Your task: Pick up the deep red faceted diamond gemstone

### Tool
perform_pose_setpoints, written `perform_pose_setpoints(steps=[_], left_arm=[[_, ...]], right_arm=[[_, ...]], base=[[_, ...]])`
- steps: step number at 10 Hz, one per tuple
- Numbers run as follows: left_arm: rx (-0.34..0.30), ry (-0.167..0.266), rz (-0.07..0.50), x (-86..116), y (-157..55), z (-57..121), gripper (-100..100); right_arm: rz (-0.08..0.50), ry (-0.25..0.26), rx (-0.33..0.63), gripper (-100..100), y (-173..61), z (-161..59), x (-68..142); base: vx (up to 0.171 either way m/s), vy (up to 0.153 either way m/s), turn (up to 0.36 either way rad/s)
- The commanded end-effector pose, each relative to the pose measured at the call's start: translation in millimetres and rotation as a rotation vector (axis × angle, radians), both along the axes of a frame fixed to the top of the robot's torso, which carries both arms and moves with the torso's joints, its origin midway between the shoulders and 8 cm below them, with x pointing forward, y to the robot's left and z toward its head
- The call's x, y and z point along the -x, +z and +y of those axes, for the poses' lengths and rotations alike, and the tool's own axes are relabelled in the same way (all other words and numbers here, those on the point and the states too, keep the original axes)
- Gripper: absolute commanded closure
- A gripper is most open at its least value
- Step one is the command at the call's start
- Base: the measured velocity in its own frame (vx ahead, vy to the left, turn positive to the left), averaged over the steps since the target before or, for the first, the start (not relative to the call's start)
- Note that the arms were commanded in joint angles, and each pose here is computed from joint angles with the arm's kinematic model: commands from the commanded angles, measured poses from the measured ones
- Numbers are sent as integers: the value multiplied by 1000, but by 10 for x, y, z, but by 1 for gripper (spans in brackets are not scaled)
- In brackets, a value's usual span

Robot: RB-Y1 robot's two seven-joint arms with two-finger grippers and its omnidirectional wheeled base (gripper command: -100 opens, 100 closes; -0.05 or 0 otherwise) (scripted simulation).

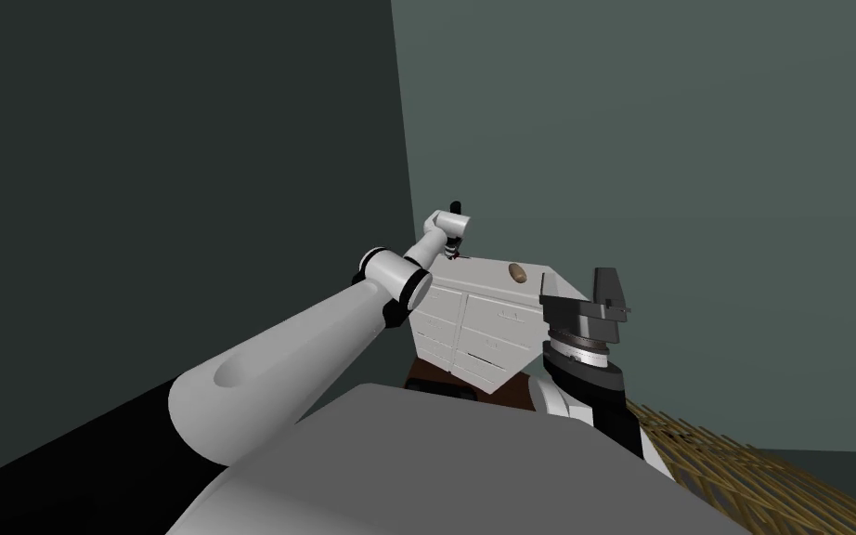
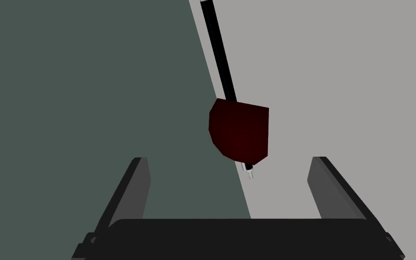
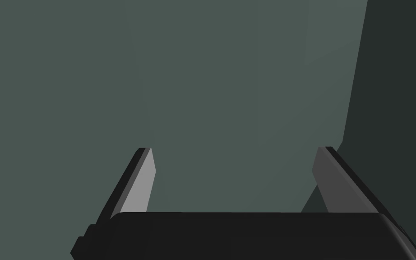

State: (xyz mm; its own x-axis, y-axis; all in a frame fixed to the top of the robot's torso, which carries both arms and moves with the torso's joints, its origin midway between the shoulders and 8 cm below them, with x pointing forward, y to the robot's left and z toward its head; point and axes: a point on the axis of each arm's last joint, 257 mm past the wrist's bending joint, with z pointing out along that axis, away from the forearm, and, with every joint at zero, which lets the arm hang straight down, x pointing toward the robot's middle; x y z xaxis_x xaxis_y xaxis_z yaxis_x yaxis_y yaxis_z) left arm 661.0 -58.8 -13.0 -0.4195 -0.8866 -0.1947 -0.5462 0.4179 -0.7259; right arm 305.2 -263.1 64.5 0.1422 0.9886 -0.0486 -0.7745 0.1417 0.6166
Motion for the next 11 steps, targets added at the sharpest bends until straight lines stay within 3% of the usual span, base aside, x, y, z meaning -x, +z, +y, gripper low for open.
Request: perform_pose_setpoints(steps=[1, 2, 3, 4, 7, 8, 11], left_arm=[[-2, -4, 8, 42, -42, -27, -100], [1, -4, 2, 27, -23, -24, -100], [-1, -3, 5, 35, -28, -21, 0], [-1, 1, 4, -7, -156, 23, -100], [0, 0, 2, -12, -148, 17, -100], [0, 0, 3, -9, -150, 19, 100], [1, 1, 1, -12, -142, 18, 100]], right_arm=[[0, 0, 0, 0, 0, 0, 0], [0, 0, 0, 0, 0, 0, 0], [0, 0, 0, 0, 0, 0, 0], [0, 0, 0, 0, 0, 0, 0], [0, 0, 0, 0, 0, 0, 0], [0, 0, 0, 0, 0, 0, 0], [0, 0, 0, 0, 0, 0, 0]], base=[[17, 7, -5], [0, 0, 0], [0, 0, 0], [56, -30, -36], [40, -18, -3], [0, 0, 0], [0, 0, 0]])
